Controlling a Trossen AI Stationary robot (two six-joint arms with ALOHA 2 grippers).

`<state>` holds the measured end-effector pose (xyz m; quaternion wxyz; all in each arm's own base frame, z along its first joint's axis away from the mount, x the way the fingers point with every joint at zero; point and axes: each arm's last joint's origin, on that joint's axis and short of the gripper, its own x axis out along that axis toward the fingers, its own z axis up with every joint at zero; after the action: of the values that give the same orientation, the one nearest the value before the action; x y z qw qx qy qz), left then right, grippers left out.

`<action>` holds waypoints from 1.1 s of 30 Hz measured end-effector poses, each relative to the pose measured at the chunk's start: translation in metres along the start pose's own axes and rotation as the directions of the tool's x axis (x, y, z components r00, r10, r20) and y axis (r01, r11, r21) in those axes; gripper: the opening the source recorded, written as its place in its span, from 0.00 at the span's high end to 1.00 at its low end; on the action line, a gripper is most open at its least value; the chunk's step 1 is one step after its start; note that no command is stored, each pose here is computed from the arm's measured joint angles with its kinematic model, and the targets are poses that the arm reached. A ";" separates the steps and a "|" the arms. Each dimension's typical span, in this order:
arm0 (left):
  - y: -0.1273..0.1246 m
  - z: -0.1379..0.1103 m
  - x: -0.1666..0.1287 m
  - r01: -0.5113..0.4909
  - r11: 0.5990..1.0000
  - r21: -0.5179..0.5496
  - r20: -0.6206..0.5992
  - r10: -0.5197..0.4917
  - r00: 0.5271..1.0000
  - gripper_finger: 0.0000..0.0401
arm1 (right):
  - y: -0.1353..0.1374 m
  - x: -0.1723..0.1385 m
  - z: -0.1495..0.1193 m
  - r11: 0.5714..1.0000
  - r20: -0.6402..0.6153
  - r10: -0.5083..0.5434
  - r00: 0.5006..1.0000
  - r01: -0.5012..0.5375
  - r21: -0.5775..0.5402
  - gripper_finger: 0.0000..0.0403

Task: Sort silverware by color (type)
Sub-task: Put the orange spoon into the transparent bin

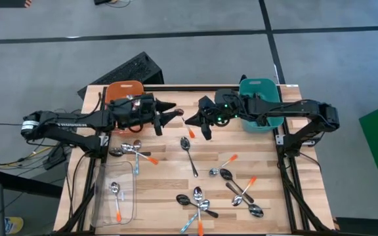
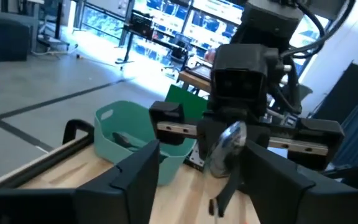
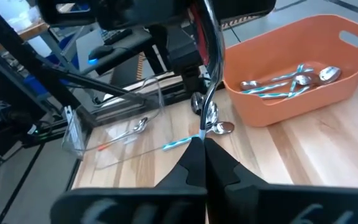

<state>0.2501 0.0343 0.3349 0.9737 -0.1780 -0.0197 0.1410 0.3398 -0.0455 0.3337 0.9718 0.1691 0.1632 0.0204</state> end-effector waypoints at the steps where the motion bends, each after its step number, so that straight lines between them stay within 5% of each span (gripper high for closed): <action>1: 0.000 0.001 0.003 0.000 1.000 0.007 -0.002 0.000 1.000 0.52 | 0.000 0.000 0.000 1.000 0.000 -0.001 1.000 0.001 -0.002 0.99; 12: 0.008 0.011 0.005 -0.022 1.000 0.017 -0.011 0.022 1.000 0.97 | -0.004 -0.001 0.002 1.000 0.011 -0.010 1.000 0.010 0.001 0.99; 18: 0.012 0.009 0.001 -0.022 1.000 -0.007 -0.069 0.022 0.997 0.99 | -0.003 -0.001 0.001 0.999 0.004 -0.012 1.000 0.011 0.043 0.91; 25: 0.015 0.004 -0.028 -0.066 0.990 -0.129 -0.271 0.029 0.962 1.00 | -0.013 -0.003 0.004 0.989 0.012 -0.039 0.999 0.037 0.141 0.80; 30: 0.013 -0.003 -0.067 -0.105 0.941 -0.323 -0.486 -0.070 0.871 1.00 | -0.026 -0.007 -0.002 0.972 -0.064 -0.092 0.994 0.104 0.212 0.79; 33: 0.009 -0.011 -0.096 -0.212 0.900 -0.381 -0.615 -0.076 0.785 1.00 | -0.031 -0.009 -0.006 0.964 -0.114 -0.117 0.987 0.141 0.227 0.78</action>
<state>0.1564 0.0115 0.3224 0.8563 -0.4249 0.2749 0.1033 0.3290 -0.0739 0.3206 0.9350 0.2703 0.2233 -0.0541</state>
